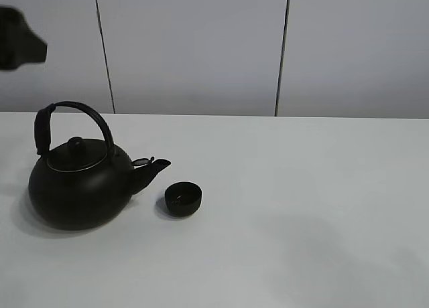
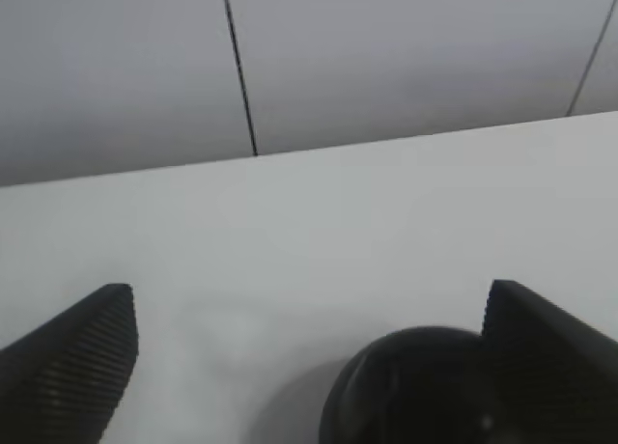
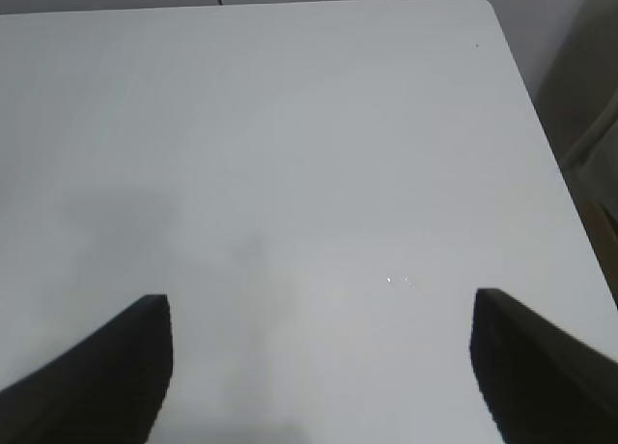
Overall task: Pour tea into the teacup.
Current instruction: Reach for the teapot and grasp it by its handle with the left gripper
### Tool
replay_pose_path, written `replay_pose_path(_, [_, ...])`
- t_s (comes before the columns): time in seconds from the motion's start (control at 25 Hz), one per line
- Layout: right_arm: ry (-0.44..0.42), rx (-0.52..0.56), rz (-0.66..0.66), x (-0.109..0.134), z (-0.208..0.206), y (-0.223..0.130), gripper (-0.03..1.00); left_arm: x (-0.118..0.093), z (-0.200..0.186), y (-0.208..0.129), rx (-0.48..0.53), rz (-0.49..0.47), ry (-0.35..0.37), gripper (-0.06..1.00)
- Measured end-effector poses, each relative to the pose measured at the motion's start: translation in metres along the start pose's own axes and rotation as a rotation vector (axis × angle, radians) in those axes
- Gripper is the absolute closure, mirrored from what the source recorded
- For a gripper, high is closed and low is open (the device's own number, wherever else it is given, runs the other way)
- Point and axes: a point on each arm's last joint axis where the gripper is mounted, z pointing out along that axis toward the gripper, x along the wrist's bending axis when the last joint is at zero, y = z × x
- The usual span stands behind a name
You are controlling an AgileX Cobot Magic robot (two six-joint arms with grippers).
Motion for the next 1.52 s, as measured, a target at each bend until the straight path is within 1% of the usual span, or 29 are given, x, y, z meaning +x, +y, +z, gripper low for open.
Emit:
replay_pose_path(0.08, [0.000,0.000,0.000,0.000,0.000,0.000,0.39,0.001,-0.002,-0.026,-0.010,-0.027,0.030,0.25])
replay_pose_path(0.16, [0.000,0.000,0.000,0.000,0.000,0.000,0.39,0.001,-0.004,-0.044,-0.041,-0.039,0.039,0.25])
replay_pose_path(0.24, [0.000,0.000,0.000,0.000,0.000,0.000,0.39,-0.001,-0.002,-0.054,-0.072,-0.038,0.022,0.25])
replay_pose_path(0.32, [0.000,0.000,0.000,0.000,0.000,0.000,0.39,-0.005,0.002,-0.060,-0.087,-0.020,-0.010,0.25])
replay_pose_path(0.4, [0.000,0.000,0.000,0.000,0.000,0.000,0.39,-0.009,0.009,-0.068,-0.064,-0.012,-0.045,0.25])
replay_pose_path(0.52, [0.000,0.000,0.000,0.000,0.000,0.000,0.39,-0.012,0.018,-0.078,-0.029,-0.010,-0.066,0.25])
replay_pose_path(0.8, [0.000,0.000,0.000,0.000,0.000,0.000,0.39,-0.014,0.033,-0.094,-0.027,-0.012,-0.071,0.25])
replay_pose_path(1.0, [0.000,0.000,0.000,0.000,0.000,0.000,0.39,-0.010,0.042,-0.101,-0.058,-0.021,-0.053,0.25])
replay_pose_path(1.08, [0.000,0.000,0.000,0.000,0.000,0.000,0.39,-0.007,0.046,-0.103,-0.054,-0.026,-0.043,0.25])
replay_pose_path(1.28, [0.000,0.000,0.000,0.000,0.000,0.000,0.39,-0.003,0.054,-0.104,-0.055,-0.053,-0.031,0.25])
replay_pose_path(1.52, [0.000,-0.001,0.000,0.000,0.000,0.000,0.39,0.003,0.062,-0.099,-0.078,-0.055,-0.021,0.25])
